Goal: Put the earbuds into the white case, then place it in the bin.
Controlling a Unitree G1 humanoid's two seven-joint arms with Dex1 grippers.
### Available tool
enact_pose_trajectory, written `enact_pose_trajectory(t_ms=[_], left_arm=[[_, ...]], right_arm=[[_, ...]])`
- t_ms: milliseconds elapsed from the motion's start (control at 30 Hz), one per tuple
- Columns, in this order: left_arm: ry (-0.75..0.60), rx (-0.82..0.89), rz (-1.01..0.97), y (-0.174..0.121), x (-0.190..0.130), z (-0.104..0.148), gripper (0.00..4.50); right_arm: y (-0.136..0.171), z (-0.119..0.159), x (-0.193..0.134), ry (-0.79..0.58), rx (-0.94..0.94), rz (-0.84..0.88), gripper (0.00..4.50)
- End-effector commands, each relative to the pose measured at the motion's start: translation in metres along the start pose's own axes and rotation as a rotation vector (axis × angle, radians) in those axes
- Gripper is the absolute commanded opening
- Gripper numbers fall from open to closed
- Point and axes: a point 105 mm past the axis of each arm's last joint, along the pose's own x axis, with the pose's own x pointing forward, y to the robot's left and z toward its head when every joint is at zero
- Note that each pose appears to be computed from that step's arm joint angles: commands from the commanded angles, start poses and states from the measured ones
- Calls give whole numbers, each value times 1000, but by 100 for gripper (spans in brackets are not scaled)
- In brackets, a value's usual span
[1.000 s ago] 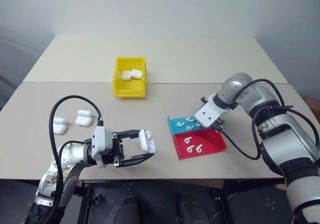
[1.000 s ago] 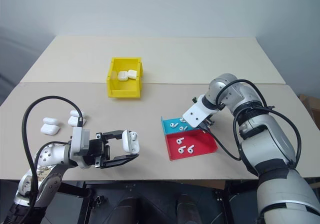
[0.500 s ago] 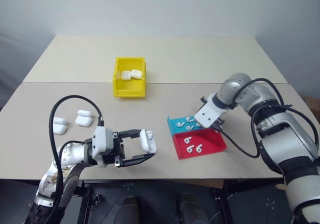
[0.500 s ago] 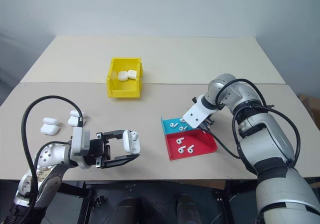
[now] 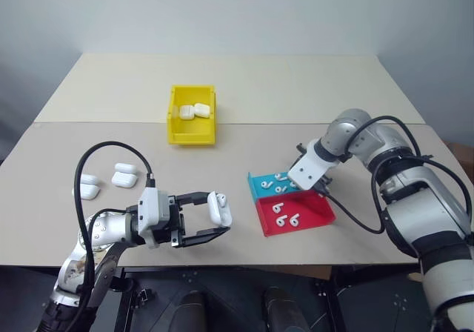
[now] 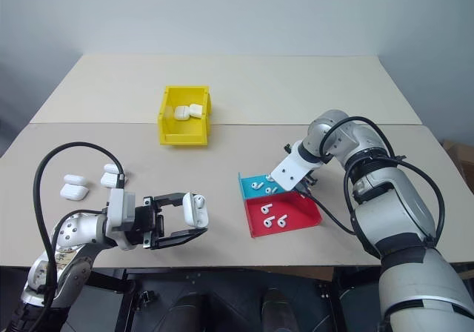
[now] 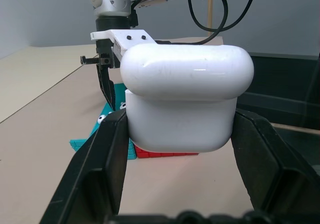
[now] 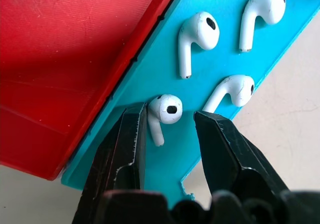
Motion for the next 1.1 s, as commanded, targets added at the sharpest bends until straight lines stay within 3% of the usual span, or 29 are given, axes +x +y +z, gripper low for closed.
enact_pose_trajectory(t_ms=[33, 467, 567, 967, 1067, 1100], left_arm=[[-23, 42, -17, -3, 3, 9, 277], [-24, 43, -14, -1, 4, 9, 277], [-25, 43, -14, -1, 4, 9, 277], [-26, 44, -10, -1, 5, 8, 277], [-26, 45, -10, -1, 5, 9, 277], [-27, 45, -11, -1, 5, 9, 277]], right_arm=[[-1, -1, -5, 7, -17, -10, 189], [1, 1, -6, 4, -44, 6, 189], [0, 2, -6, -3, -47, -2, 132], [1, 1, -6, 7, -59, 6, 132], [2, 1, -5, 9, -61, 5, 77], [1, 1, -5, 8, -57, 1, 77]])
